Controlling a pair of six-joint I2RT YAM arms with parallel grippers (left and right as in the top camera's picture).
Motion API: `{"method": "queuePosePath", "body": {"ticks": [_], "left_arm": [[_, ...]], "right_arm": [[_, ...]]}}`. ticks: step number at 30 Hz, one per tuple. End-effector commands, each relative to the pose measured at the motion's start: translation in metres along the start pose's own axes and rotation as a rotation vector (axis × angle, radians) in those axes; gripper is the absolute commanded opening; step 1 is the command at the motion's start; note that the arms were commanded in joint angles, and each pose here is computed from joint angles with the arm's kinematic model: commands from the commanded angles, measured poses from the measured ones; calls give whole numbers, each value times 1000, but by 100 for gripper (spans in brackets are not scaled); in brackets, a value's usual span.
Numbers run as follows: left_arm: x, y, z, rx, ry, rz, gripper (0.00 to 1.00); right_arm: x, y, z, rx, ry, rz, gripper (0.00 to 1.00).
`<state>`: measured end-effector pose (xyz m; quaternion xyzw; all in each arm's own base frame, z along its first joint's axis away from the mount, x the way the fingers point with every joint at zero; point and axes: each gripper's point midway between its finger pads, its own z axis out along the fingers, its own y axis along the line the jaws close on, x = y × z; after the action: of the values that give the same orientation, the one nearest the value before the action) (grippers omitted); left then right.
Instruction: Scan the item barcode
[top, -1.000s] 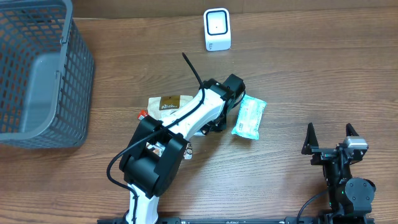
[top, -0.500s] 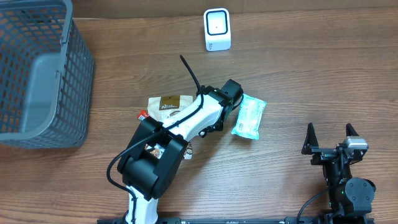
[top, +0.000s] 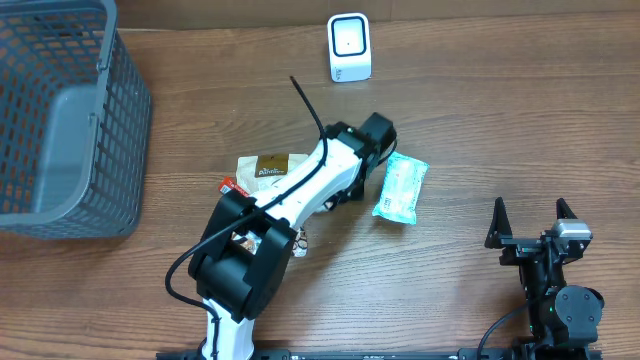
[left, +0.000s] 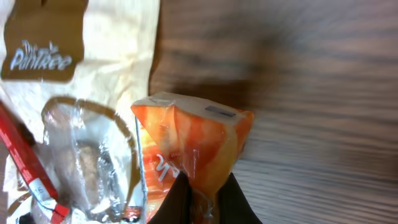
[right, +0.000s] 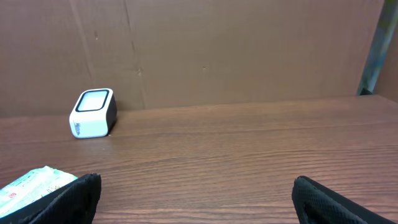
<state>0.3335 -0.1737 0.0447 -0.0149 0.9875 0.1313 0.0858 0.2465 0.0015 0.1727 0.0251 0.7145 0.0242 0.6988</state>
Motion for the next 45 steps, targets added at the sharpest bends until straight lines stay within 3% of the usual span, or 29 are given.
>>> {"method": "queuePosePath", "body": {"ticks": [1,13,19,28,35,39,45], "left_arm": [[-8,-12,-23,117,-1,-18,4],[-8,-35,-36,556,157,113,4],[-11,-30,-34,598,143,179,4],[-19,-28,-23,845,137,72,4],[-8,-7,-32,849,32,42,4],[-2,13,-24,742,28,-128,4],[9,-3,-7,868,11,-146,4]], "right_arm": [[2,-2,0,11,-5,4,100],[2,-2,0,11,-5,4,100],[2,-2,0,11,-5,4,100],[2,-2,0,12,-5,3,100],[2,-2,0,12,-5,4,100],[2,-2,0,12,-5,4,100],[2,-2,0,12,-5,4,100]]}}
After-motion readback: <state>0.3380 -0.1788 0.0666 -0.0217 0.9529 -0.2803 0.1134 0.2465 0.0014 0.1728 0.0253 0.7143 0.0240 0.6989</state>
